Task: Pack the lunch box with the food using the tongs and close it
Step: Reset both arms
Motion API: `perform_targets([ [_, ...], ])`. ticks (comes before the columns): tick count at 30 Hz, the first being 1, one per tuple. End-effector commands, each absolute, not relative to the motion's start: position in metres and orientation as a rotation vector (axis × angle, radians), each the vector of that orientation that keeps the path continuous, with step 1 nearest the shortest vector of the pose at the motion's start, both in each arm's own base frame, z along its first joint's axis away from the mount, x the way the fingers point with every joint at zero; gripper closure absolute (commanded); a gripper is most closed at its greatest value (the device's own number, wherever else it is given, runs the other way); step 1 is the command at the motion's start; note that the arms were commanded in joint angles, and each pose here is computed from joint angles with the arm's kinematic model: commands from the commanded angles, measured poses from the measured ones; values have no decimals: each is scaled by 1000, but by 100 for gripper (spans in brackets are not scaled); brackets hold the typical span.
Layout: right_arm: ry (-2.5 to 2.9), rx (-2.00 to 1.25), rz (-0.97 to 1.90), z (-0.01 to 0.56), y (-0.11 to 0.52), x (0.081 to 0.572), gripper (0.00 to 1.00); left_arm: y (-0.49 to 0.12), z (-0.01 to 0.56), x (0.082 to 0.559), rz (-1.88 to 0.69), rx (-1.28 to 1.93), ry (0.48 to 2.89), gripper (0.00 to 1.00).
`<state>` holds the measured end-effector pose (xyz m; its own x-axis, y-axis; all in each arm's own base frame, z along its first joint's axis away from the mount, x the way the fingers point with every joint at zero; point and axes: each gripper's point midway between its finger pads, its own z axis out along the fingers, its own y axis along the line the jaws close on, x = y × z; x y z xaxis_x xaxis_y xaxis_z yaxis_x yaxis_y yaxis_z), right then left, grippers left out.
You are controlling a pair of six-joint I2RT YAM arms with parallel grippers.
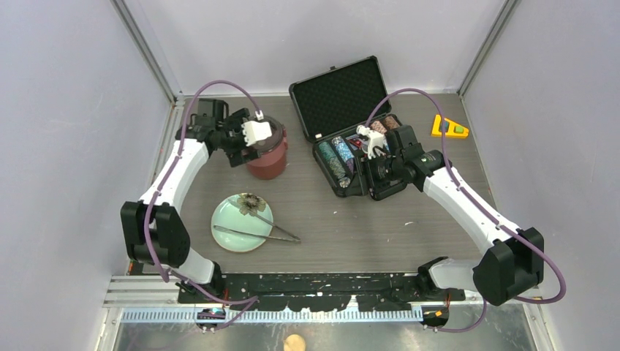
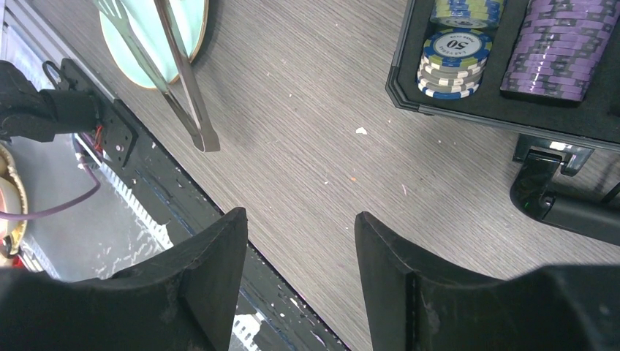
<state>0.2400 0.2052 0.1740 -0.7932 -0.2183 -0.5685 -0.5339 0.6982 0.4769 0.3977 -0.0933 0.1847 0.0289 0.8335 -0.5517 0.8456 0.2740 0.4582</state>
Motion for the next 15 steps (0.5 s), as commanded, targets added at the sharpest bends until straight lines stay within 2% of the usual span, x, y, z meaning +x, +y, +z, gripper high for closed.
perform_targets([
  [1,2369,-610,915,191,207,239,39,-54,154,391,-29,1639,1864,0],
  [8,2375,-618,909,192,206,239,39,-14,172,419,3,1512,1912,0],
  [15,2346,-634,846,204,201,250,38,-13,199,401,-48,1364,1951,0],
])
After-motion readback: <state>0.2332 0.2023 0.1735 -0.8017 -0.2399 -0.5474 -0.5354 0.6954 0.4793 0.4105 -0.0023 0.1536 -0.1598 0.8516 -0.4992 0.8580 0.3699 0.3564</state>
